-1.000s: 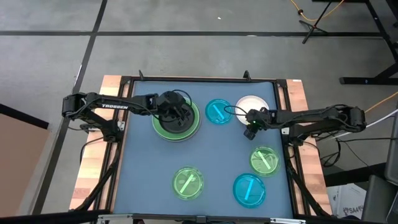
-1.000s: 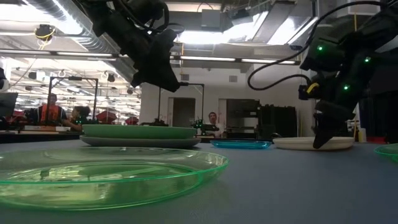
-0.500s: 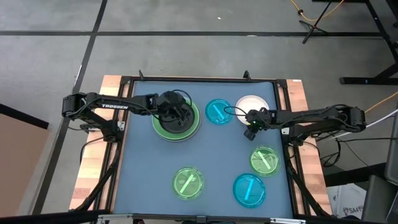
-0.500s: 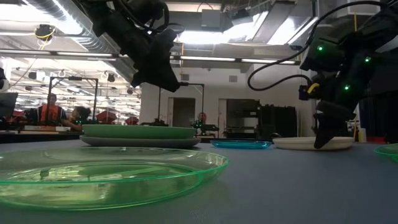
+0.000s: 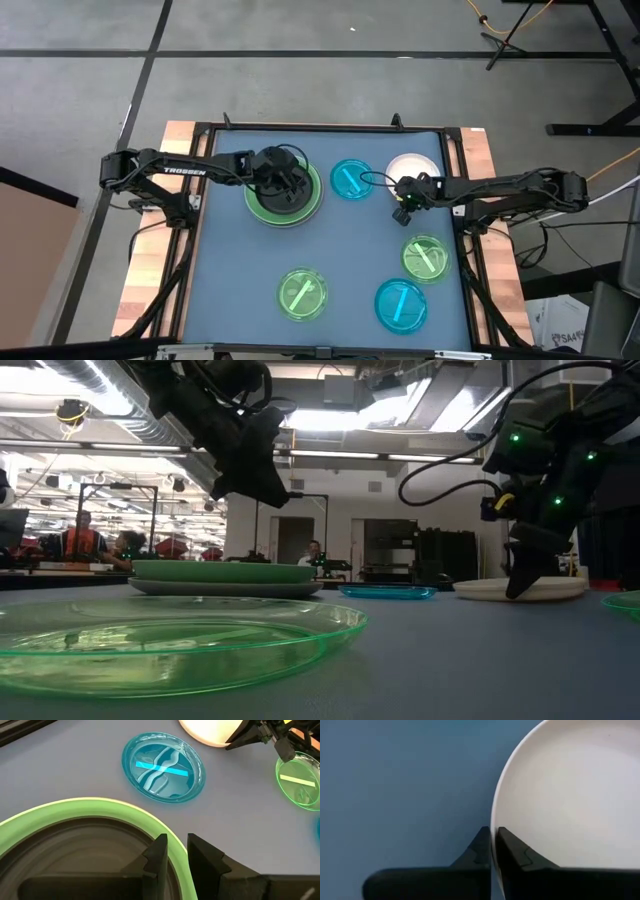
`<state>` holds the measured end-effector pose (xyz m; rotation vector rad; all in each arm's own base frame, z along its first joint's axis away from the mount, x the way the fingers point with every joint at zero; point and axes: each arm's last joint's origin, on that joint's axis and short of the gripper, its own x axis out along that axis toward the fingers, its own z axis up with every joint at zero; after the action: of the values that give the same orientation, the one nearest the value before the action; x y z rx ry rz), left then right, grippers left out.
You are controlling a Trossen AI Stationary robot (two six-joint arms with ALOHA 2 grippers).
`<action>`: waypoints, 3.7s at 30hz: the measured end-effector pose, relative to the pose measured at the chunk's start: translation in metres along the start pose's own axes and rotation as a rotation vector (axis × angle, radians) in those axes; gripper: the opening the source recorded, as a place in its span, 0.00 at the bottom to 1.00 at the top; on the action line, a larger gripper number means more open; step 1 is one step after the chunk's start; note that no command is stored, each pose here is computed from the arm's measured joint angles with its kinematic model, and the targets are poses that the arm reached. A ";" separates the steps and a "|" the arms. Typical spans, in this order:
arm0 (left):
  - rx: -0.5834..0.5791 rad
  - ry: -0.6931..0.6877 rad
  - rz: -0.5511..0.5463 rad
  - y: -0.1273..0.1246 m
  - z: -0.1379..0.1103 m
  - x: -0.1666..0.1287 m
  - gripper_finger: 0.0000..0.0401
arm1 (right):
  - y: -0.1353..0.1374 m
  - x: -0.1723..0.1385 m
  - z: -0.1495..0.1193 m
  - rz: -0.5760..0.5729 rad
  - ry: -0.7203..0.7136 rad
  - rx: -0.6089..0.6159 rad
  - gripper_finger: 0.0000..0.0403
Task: Stack plastic plates
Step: Stack the white plate on top of the black plate
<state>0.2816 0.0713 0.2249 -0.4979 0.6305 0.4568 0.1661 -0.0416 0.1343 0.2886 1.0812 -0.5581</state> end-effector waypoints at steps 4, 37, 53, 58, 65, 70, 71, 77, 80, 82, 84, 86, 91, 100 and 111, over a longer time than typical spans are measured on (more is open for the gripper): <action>0.000 0.000 0.000 0.000 0.000 0.000 0.17 | 0.000 0.000 0.000 0.000 0.000 0.000 0.01; 0.000 0.000 0.000 0.000 0.000 0.000 0.17 | 0.009 -0.035 0.050 0.009 -0.123 -0.225 0.00; -0.003 0.000 0.000 0.000 0.000 0.000 0.17 | 0.016 -0.065 0.084 0.078 -0.262 -0.427 0.00; -0.033 -0.001 0.000 0.000 0.000 0.000 0.17 | 0.018 -0.065 0.083 0.133 -0.266 -0.528 0.00; -0.058 -0.001 0.000 0.000 0.000 0.000 0.22 | 0.020 -0.065 0.083 0.191 -0.281 -0.678 0.00; -0.091 -0.001 0.000 0.000 0.000 0.000 0.28 | 0.022 -0.066 0.082 0.239 -0.294 -0.758 0.00; -0.108 -0.002 0.000 0.000 0.000 0.000 0.29 | 0.022 -0.066 0.082 0.249 -0.298 -0.777 0.00; -0.298 -0.087 -0.010 -0.002 0.007 0.000 0.31 | 0.024 -0.067 0.081 0.316 -0.327 -0.899 0.00; -0.376 -0.153 -0.042 -0.005 0.014 -0.001 0.31 | 0.025 -0.067 0.081 0.339 -0.344 -0.964 0.00; -0.405 -0.197 -0.066 -0.006 0.018 -0.002 0.31 | 0.025 -0.067 0.081 0.349 -0.355 -1.005 0.00; -0.433 -0.230 -0.086 -0.008 0.021 -0.003 0.31 | 0.026 -0.067 0.081 0.365 -0.367 -1.042 0.00; -0.454 -0.250 -0.102 -0.009 0.023 -0.003 0.31 | 0.026 -0.067 0.080 0.386 -0.377 -1.062 0.00; -0.477 -0.262 -0.116 -0.010 0.024 -0.001 0.31 | 0.029 -0.068 0.079 0.442 -0.392 -1.081 0.00; -0.594 -0.193 -0.130 -0.016 0.012 0.022 0.30 | 0.056 -0.074 0.067 0.518 -0.399 -1.194 0.00; -0.626 -0.085 -0.171 -0.038 -0.013 0.044 0.30 | 0.088 -0.056 0.053 0.546 -0.302 -1.305 0.00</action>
<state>0.3283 0.0449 0.1986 -1.1109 0.3481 0.5074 0.2356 0.0214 0.2045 -0.6221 0.8289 0.6170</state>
